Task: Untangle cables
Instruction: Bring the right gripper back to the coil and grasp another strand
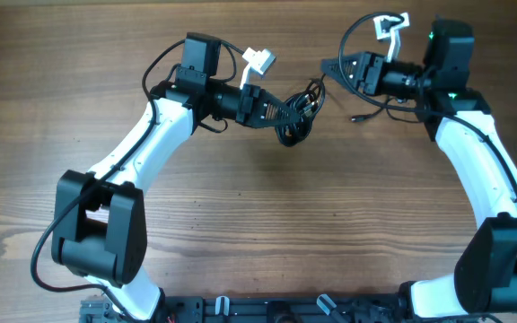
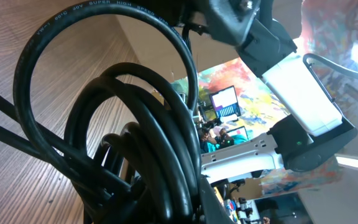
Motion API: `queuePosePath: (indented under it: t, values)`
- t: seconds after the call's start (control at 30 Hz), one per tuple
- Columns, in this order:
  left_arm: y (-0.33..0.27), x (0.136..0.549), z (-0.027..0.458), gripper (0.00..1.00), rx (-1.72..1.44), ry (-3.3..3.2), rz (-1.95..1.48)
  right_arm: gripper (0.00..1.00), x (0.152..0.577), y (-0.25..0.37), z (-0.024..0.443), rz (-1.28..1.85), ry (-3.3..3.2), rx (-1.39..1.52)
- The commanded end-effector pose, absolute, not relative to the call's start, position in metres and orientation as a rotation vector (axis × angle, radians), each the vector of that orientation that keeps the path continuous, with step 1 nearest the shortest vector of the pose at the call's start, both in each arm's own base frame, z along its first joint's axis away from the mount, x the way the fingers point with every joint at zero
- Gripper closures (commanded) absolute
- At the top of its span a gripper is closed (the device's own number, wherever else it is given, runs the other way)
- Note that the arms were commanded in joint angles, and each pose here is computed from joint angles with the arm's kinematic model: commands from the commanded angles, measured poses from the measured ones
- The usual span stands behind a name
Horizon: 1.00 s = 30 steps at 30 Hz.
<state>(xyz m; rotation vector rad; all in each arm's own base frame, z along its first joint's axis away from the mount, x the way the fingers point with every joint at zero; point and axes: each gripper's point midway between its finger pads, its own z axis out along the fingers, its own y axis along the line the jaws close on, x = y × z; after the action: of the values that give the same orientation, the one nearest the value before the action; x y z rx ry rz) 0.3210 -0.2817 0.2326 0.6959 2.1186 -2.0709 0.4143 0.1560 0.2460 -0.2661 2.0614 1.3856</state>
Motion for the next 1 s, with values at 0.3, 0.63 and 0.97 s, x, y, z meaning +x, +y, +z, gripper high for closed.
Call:
queuePosePath:
  t: [0.3,0.63,0.97]
  values:
    - [-0.28,0.318,0.244,0.96,0.759,2.05,-2.069,0.27,0.386,0.166,0.235,1.559,2.185,-0.193]
    - [-0.281,0.322,0.239,0.96,0.728,2.087,-2.034,0.4,0.374,0.189,0.247,1.66,2.158,-0.27]
    - [-0.281,0.323,0.237,0.96,0.72,2.097,-2.018,0.93,0.392,0.184,0.238,1.542,2.197,-0.159]
